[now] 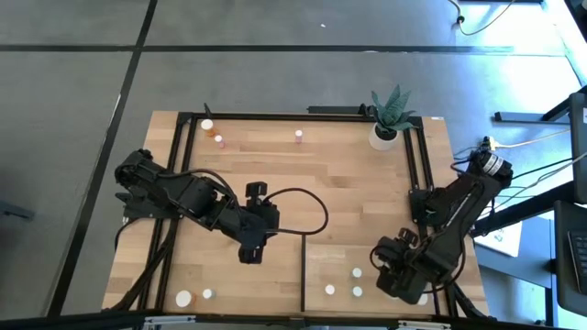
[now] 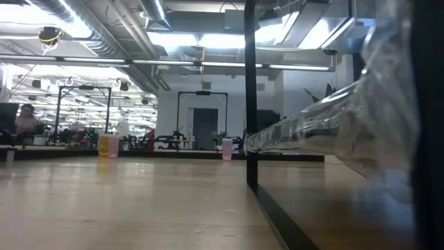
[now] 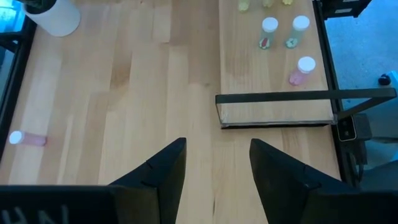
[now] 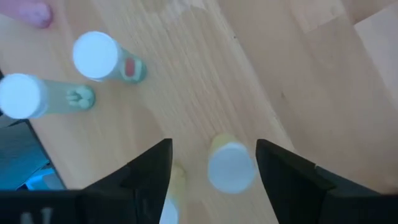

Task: Pick and place medicine bottles onto shelf by color
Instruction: Put the orange pill bottle on the shelf aligned with the other orange pill bottle

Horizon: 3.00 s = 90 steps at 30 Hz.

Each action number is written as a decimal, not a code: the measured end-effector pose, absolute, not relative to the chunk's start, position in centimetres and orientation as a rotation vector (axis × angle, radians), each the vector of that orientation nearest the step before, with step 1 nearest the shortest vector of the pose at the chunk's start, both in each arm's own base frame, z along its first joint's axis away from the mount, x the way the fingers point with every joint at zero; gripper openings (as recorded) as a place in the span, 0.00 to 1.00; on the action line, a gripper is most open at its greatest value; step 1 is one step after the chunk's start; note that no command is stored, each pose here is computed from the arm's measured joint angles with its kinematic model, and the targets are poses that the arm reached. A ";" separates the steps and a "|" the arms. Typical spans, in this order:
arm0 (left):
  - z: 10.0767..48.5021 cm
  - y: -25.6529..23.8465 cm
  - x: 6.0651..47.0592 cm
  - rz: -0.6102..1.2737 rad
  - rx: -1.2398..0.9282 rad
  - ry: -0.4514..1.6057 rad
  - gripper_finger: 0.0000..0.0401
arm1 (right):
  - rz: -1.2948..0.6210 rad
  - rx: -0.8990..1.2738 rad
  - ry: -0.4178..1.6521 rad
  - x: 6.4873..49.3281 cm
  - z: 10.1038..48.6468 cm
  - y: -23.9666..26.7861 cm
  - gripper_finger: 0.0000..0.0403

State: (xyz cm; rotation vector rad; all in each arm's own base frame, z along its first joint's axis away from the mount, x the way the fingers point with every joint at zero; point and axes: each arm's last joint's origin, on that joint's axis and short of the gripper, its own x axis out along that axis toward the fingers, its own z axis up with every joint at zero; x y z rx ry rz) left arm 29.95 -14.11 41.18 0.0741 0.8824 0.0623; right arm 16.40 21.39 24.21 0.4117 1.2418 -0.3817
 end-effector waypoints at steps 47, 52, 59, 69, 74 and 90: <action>37.3 -27.5 18.0 0.135 -0.240 1.241 0.42 | -0.101 -0.030 0.695 19.6 33.6 22.9 0.58; 36.3 -29.2 16.7 0.151 -0.280 1.305 0.42 | -0.064 -0.096 0.663 20.7 34.0 22.6 0.58; 34.7 -31.9 14.3 0.209 -0.318 1.330 0.42 | 0.037 -0.117 0.622 23.4 34.8 21.7 0.58; 31.7 -34.6 13.0 0.261 -0.259 1.356 0.42 | 0.085 -0.185 0.606 25.9 35.1 19.7 0.58; 31.1 -34.9 13.2 0.274 -0.245 1.358 0.42 | 0.090 -0.169 0.620 26.4 35.1 19.0 0.58; 31.0 -34.9 13.3 0.275 -0.237 1.336 0.42 | 0.092 -0.201 0.621 26.6 35.1 18.8 0.58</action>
